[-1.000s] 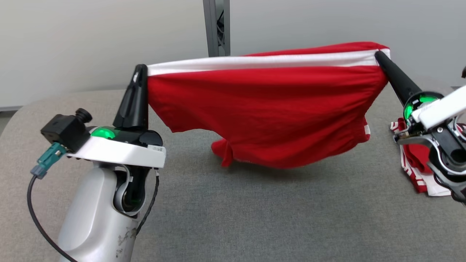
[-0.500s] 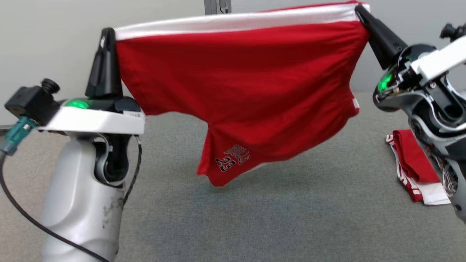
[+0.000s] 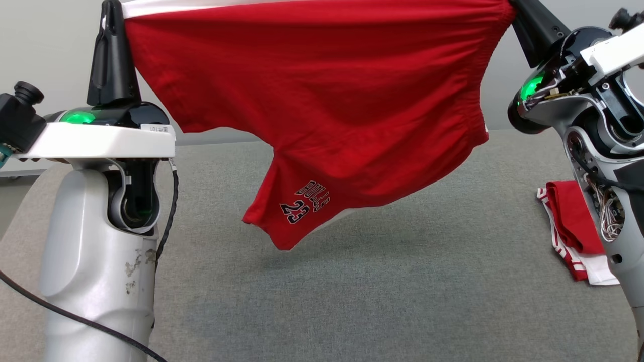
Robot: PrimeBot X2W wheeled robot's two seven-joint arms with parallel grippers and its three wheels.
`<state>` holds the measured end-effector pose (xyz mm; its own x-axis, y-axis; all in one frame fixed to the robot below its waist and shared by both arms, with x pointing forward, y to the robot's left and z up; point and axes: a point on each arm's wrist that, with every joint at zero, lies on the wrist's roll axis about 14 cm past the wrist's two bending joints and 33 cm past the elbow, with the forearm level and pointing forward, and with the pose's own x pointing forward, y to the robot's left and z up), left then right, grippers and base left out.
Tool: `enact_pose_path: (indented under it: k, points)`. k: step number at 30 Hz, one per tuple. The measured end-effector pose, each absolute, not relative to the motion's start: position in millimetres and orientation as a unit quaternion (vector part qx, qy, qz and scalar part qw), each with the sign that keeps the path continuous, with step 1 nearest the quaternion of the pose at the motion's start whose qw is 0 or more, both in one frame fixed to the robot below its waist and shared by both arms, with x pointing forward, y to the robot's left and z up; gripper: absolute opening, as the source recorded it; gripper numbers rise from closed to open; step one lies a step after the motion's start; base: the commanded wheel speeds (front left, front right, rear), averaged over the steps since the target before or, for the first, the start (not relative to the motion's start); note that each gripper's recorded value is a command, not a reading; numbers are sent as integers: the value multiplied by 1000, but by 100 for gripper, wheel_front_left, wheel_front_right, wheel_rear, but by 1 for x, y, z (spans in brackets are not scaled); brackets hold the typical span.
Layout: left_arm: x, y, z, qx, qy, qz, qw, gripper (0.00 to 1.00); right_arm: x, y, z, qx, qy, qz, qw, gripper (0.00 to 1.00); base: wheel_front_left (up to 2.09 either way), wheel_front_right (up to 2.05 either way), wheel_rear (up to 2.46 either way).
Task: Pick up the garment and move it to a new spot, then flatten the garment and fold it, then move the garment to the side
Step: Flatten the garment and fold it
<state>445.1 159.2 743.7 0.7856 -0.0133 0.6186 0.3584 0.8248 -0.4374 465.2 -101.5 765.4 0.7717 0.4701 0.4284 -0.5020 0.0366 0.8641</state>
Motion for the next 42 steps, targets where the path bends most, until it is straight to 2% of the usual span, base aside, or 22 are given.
enact_pose_path:
  k: [6, 14, 16, 22, 25, 32, 37, 42]
  points:
    - [451, 150, 728, -275, -289, -110, 911, 0, 473, -108, 748, 626, 2, 321, 710, 0, 0, 0, 0]
    - [480, 136, 676, -268, -211, -103, 934, 0, 492, -110, 704, 618, 39, 279, 734, 0, 0, 0, 0]
    - [493, 131, 666, -268, -193, -105, 938, 0, 503, -113, 694, 608, 42, 261, 748, 0, 0, 0, 0]
    - [548, 112, 675, -256, -186, -111, 942, 0, 548, -112, 700, 590, 14, 246, 769, 0, 0, 0, 0]
    - [579, 105, 681, -249, -189, -112, 943, 0, 579, -120, 711, 586, -25, 232, 776, 0, 0, 0, 0]
    - [635, 110, 722, -243, -269, -99, 927, 0, 621, -112, 755, 572, -148, 265, 762, 0, 0, 0, 0]
    - [660, 115, 702, -229, -291, -91, 924, 0, 655, -110, 707, 571, -159, 237, 770, 0, 0, 0, 0]
    - [679, 107, 649, -213, -265, -92, 936, 0, 685, -106, 634, 575, -128, 198, 783, 0, 0, 0, 0]
